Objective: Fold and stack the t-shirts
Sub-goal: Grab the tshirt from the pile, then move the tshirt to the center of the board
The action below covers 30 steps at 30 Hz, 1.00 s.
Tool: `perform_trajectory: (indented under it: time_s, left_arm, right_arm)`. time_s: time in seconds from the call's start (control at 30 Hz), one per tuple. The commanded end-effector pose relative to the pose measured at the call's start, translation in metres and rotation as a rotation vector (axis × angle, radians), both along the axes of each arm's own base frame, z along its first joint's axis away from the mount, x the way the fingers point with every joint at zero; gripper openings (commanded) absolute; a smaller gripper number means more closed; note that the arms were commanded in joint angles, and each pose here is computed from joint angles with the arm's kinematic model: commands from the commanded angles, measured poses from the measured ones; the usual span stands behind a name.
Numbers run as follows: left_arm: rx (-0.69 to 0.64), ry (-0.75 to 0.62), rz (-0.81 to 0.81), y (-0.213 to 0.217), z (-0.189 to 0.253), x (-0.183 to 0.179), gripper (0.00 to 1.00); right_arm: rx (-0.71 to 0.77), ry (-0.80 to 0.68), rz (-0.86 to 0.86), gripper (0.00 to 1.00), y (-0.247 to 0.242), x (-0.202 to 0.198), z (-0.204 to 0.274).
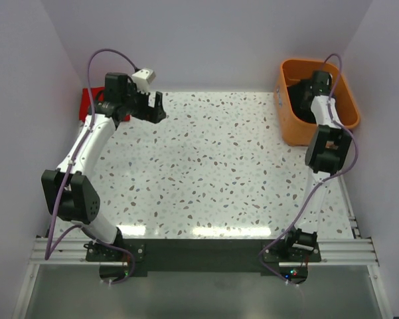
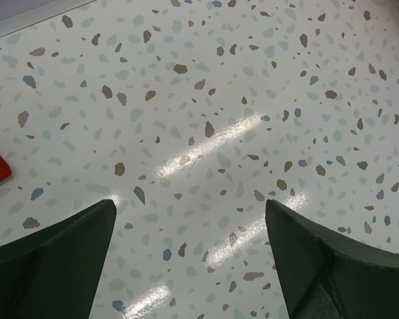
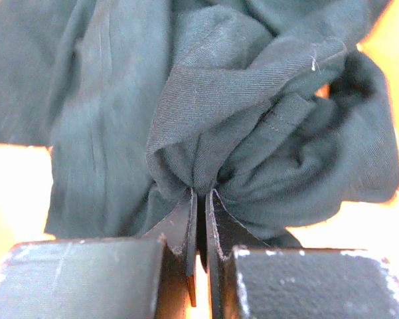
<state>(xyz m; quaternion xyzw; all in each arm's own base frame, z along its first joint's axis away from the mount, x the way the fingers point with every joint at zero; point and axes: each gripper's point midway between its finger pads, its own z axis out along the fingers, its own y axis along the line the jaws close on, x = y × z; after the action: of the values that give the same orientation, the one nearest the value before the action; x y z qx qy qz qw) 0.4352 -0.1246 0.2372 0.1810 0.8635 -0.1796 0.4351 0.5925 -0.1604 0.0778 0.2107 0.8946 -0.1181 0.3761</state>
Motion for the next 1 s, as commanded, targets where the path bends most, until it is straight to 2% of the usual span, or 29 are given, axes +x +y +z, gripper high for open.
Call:
perform_trajectory:
  time_s: [0.0,0.2,0.4,0.5,0.7,0.97]
  left_arm:
    - [-0.066,-0.04,-0.034,-0.009,0.026,-0.003,1.0]
    - [-0.119,-0.049,-0.039,-0.013,0.035,-0.023,1.0]
    - [-0.126,-0.068,-0.042,-0.012,0.043,-0.034,1.0]
    - [-0.123,-0.082,-0.03,-0.009,0.046,-0.038,1.0]
    - [-0.115,-0.098,0.012,0.0,0.051,-0.043,1.0]
    - [-0.198,-0.114,0.043,0.011,0.067,-0.044,1.0]
  right_arm:
    - [0.006,-0.306,0.094,0.0,0.021,0.001,0.137]
    - [-0.013,-0.49,0.147,0.0,0.039,-0.04,0.219]
    - [0.006,-0.64,0.192,0.0,0.056,-0.06,0.276]
    - [0.009,-0.756,0.222,0.0,0.065,-0.072,0.328]
    - [0.017,-1.009,0.391,0.0,0.101,-0.099,0.443]
    - [0.056,-1.252,0.663,0.0,0.169,-0.147,0.552]
